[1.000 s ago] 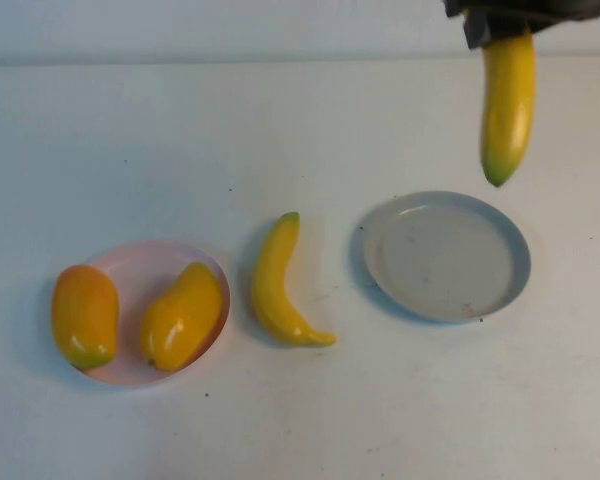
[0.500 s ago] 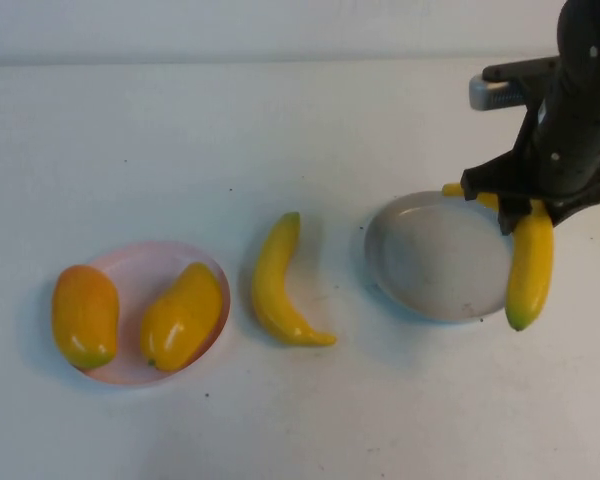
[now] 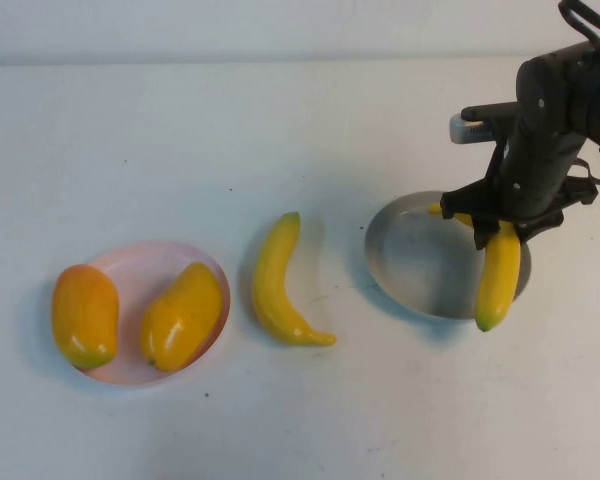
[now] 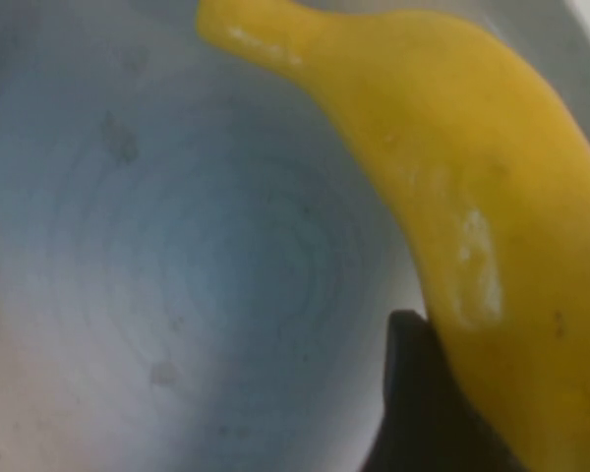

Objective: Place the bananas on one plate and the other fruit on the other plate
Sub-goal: Put another type of fruit in the right plate

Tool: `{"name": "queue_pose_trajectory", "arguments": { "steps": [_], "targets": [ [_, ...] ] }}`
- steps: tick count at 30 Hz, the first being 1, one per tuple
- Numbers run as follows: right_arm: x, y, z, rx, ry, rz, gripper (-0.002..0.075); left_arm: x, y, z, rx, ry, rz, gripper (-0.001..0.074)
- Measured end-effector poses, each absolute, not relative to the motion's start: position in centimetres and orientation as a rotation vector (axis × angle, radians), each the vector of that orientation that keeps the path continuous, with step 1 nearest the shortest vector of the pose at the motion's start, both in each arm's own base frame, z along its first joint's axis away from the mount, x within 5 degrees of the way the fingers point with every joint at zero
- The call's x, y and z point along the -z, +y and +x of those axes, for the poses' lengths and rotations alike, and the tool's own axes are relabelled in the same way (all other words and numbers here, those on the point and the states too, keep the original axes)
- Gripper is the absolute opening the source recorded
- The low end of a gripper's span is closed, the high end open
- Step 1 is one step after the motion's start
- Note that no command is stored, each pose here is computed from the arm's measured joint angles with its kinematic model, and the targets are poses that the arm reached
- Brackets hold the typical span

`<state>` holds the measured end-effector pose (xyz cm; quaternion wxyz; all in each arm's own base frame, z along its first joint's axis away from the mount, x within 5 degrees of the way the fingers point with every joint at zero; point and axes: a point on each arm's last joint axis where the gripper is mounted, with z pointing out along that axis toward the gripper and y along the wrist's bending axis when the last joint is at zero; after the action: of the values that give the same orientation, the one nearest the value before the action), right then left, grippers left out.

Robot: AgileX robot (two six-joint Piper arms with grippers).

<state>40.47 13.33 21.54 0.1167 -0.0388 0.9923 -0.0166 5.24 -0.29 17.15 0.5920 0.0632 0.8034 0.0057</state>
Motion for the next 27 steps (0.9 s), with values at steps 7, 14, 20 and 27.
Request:
{"name": "queue_pose_trajectory", "arguments": {
  "steps": [7,14,20,27],
  "targets": [
    [-21.8,13.6,41.1,0.020,2.843,-0.144,0.0339,-17.2,-0.3,5.2,-0.013,1.869,0.147,-0.0001],
    [-21.8,13.5,41.1,0.035,2.836,-0.179,0.0400,-17.2,-0.3,5.2,-0.013,1.869,0.147,-0.0001],
    [-22.8,13.7,40.9,0.008,2.886,-0.156,0.0403,-17.2,-0.3,5.2,-0.013,1.869,0.147,-0.0001],
    [-25.7,17.0,40.0,-0.203,2.913,-0.237,0.0403,-17.2,-0.3,5.2,-0.013,1.869,0.147,-0.0001]
  ]
}}
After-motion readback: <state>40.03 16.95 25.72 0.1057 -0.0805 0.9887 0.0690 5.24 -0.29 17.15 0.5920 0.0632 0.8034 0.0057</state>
